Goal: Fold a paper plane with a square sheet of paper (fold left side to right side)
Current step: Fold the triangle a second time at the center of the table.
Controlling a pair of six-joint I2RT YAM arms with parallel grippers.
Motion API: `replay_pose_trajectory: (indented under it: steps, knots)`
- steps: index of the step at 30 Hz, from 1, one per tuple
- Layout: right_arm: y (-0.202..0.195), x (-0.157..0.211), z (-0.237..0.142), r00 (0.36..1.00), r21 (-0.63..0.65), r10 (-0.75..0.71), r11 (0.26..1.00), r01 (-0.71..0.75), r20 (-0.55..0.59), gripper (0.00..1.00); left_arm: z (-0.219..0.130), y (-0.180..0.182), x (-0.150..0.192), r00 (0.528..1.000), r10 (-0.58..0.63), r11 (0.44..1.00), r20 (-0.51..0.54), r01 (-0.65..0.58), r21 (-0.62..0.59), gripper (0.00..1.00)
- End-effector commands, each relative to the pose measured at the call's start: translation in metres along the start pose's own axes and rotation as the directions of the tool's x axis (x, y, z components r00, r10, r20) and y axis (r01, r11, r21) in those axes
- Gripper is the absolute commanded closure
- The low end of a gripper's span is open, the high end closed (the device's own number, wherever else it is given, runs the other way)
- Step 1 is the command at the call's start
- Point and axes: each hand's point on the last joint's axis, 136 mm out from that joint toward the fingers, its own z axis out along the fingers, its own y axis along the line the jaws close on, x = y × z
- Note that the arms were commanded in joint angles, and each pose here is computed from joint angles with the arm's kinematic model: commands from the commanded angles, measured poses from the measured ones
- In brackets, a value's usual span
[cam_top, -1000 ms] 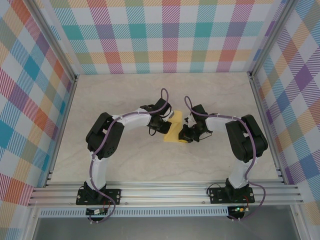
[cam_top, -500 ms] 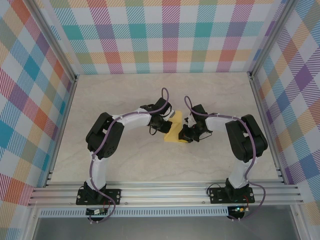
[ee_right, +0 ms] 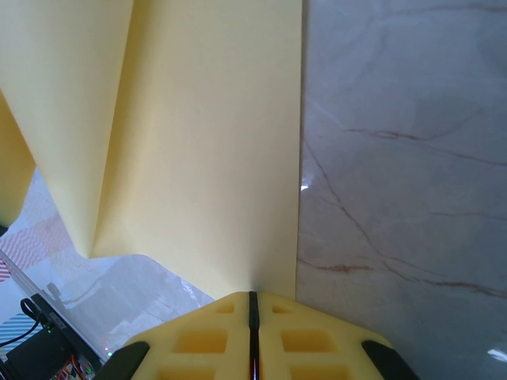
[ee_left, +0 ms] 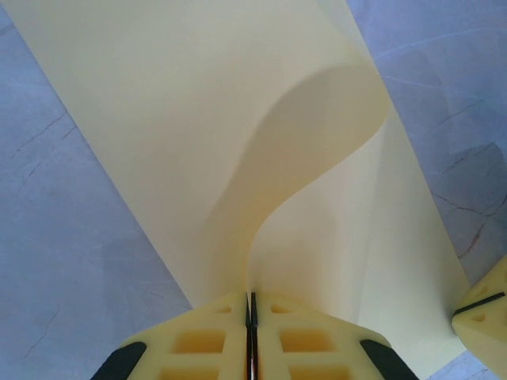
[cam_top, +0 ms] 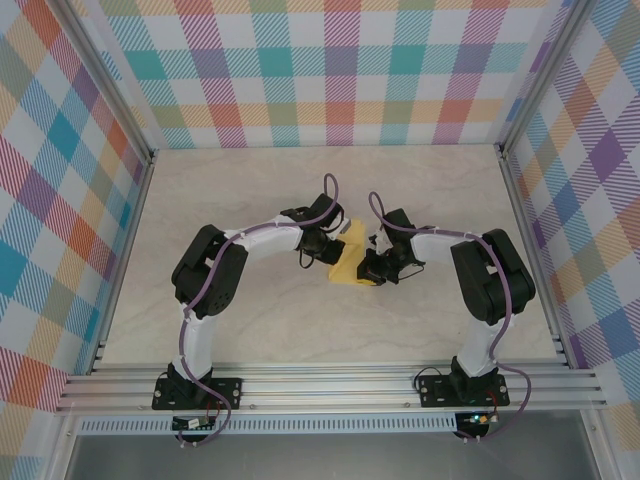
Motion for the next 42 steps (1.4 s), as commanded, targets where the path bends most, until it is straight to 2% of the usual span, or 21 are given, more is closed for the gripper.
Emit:
replay_pose_trajectory:
  steps: [1, 17, 30, 36, 42]
  knots:
    - [-0.018, 0.014, 0.010, 0.998, 0.071, 0.027, 0.997, -0.023, -0.060, 0.93, 0.003, 0.011, -0.005, 1.000, -0.003, 1.000, 0.001, 0.003, -0.015, 0.91]
    - [-0.018, 0.013, 0.010, 0.998, 0.073, 0.028, 0.997, -0.024, -0.061, 0.92, 0.011, 0.009, 0.018, 0.999, -0.014, 1.000, -0.044, 0.015, 0.011, 0.91]
    - [-0.011, 0.010, 0.007, 0.999, 0.053, 0.015, 0.999, -0.012, -0.046, 0.92, 0.003, 0.006, 0.016, 1.000, -0.013, 1.000, -0.023, 0.013, 0.021, 0.90]
    - [0.011, -0.004, -0.018, 0.999, -0.039, -0.002, 0.999, 0.003, 0.034, 0.90, 0.006, 0.007, 0.018, 0.999, -0.016, 1.000, -0.030, 0.017, 0.025, 0.90]
    - [0.031, -0.033, -0.049, 0.988, -0.160, 0.032, 0.987, -0.007, 0.151, 0.89, 0.004, 0.005, 0.016, 1.000, -0.011, 1.000, -0.024, 0.012, 0.028, 0.90]
